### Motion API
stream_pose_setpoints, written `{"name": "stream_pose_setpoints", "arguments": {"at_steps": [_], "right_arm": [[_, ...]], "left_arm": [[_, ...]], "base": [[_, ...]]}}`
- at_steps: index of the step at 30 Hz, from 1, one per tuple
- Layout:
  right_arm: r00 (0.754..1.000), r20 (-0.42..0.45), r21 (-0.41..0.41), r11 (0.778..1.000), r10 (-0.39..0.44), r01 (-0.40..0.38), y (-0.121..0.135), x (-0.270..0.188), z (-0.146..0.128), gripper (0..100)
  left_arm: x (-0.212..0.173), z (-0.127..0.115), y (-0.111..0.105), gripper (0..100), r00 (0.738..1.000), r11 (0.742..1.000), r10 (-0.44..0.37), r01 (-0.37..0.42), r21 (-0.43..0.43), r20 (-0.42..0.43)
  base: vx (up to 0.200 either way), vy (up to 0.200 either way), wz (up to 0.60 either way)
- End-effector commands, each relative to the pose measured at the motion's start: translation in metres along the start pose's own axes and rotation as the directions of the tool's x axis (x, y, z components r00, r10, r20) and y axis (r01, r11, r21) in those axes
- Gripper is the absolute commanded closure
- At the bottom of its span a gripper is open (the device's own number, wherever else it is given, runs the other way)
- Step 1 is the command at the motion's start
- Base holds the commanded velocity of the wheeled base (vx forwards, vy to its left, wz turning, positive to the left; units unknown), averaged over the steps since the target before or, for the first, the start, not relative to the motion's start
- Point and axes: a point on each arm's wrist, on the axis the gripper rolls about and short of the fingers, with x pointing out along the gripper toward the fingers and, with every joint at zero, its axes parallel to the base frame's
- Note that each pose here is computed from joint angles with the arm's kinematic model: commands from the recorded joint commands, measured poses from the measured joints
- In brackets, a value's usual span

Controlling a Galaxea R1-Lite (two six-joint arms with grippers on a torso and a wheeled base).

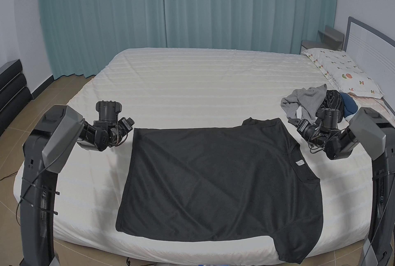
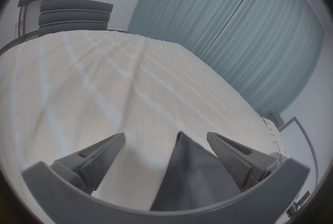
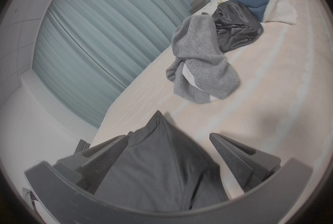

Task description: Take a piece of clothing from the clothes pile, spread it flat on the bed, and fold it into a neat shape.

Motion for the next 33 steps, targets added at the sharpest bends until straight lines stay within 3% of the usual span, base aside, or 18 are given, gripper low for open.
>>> {"name": "stream_pose_setpoints", "arguments": {"at_steps": [1, 9, 11, 15, 22, 25, 33], "right_arm": [[0.997, -0.052, 0.035, 0.998, 0.062, -0.06, 0.036, -0.125, 0.017, 0], [0.982, -0.186, 0.075, 0.996, -0.023, 0.037, 0.024, -0.186, -0.026, 0], [0.967, -0.25, 0.068, 0.996, -0.047, 0.066, 0.022, -0.198, -0.045, 0], [0.953, -0.296, 0.075, 0.993, -0.07, 0.096, 0.016, -0.207, -0.058, 0], [0.94, -0.332, 0.079, 0.991, -0.076, 0.108, 0.011, -0.209, -0.065, 0], [0.937, -0.344, 0.086, 0.991, -0.062, 0.098, 0.01, -0.209, -0.066, 0], [0.926, -0.371, 0.087, 0.991, -0.064, 0.104, 0.007, -0.209, -0.071, 0]], "left_arm": [[-0.125, 0.025, 0.002, 0, 0.993, 0.995, -0.091, 0.087, -0.049, -0.08], [-0.177, -0.001, 0.032, 0, 0.98, 0.994, -0.035, 0.014, -0.111, -0.194], [-0.193, -0.012, 0.042, 0, 0.966, 0.993, -0.043, 0.012, -0.122, -0.255], [-0.214, -0.029, 0.056, 0, 0.941, 0.993, -0.037, -0.003, -0.118, -0.335], [-0.228, -0.053, 0.077, 0, 0.906, 0.993, 0.019, -0.067, -0.098, -0.424], [-0.23, -0.06, 0.082, 0, 0.884, 0.993, -0.017, -0.04, -0.113, -0.468], [-0.215, -0.07, 0.086, 0, 0.886, 0.992, -0.048, -0.012, -0.127, -0.461]], "base": [[0.0, 0.0, 0.0], [0.0, 0.0, 0.0], [0.0, 0.0, 0.0], [-0.2, 0.0, 0.0], [-0.2, 0.0, 0.0], [-0.2, 0.0, 0.0], [-0.025, 0.0, 0.0]]}}
